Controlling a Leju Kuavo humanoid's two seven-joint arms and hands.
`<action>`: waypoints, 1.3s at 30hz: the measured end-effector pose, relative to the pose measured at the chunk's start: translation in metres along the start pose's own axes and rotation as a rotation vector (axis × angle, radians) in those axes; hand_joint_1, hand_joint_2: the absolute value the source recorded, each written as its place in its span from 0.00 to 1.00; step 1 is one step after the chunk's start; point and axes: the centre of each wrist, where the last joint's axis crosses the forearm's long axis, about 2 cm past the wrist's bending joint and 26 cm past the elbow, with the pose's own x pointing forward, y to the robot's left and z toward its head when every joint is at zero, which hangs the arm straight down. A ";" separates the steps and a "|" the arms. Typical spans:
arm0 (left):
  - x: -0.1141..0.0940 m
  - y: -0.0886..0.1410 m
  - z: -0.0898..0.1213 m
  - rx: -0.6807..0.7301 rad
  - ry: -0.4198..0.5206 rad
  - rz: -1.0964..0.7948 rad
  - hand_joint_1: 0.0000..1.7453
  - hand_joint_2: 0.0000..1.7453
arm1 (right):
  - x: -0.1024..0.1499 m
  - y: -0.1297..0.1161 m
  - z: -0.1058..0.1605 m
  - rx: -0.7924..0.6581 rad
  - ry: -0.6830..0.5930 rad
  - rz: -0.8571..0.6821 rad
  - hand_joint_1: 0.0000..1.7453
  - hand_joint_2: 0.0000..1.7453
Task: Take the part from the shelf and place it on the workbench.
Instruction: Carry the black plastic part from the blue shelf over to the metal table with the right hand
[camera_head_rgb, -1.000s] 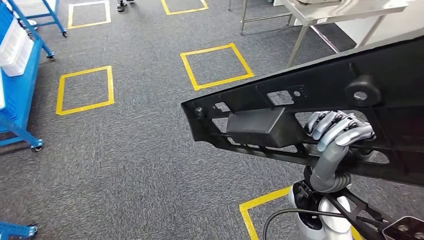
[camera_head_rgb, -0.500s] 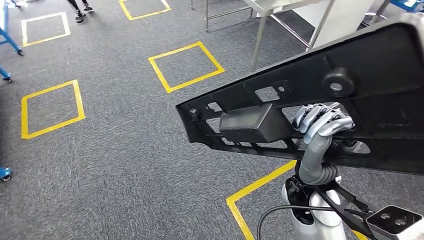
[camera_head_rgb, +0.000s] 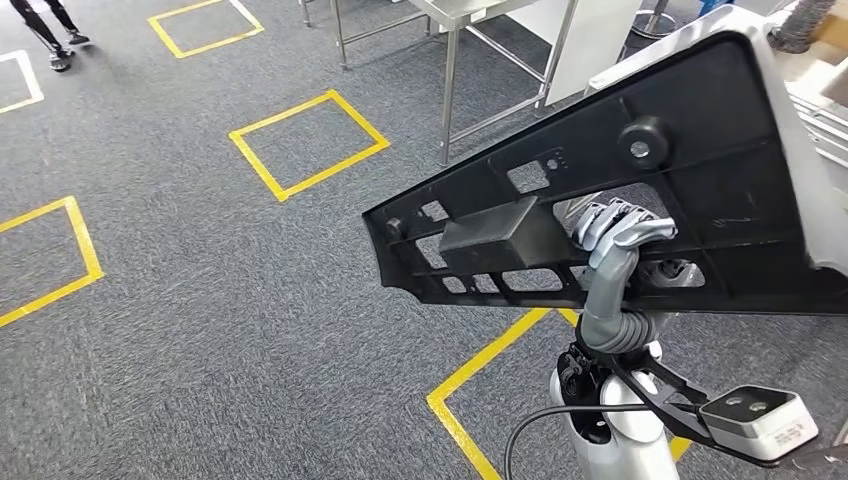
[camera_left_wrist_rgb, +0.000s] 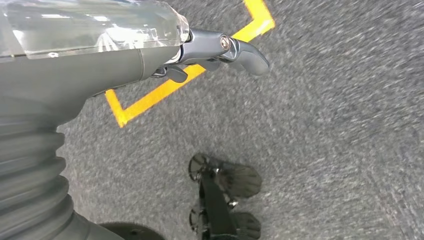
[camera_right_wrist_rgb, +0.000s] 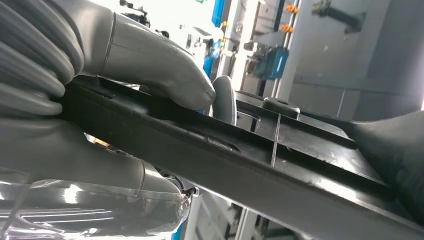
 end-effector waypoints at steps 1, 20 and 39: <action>0.000 -0.001 0.000 -0.001 0.000 0.000 0.00 1.00 | 0.000 0.000 0.000 -0.001 0.002 0.004 1.00 1.00; -0.003 -0.009 0.002 -0.015 0.022 0.009 0.00 1.00 | 0.004 0.016 0.008 -0.004 0.018 0.008 1.00 1.00; -0.003 -0.012 0.003 -0.011 0.015 0.049 0.00 1.00 | -0.004 0.017 0.010 0.012 0.046 -0.069 1.00 1.00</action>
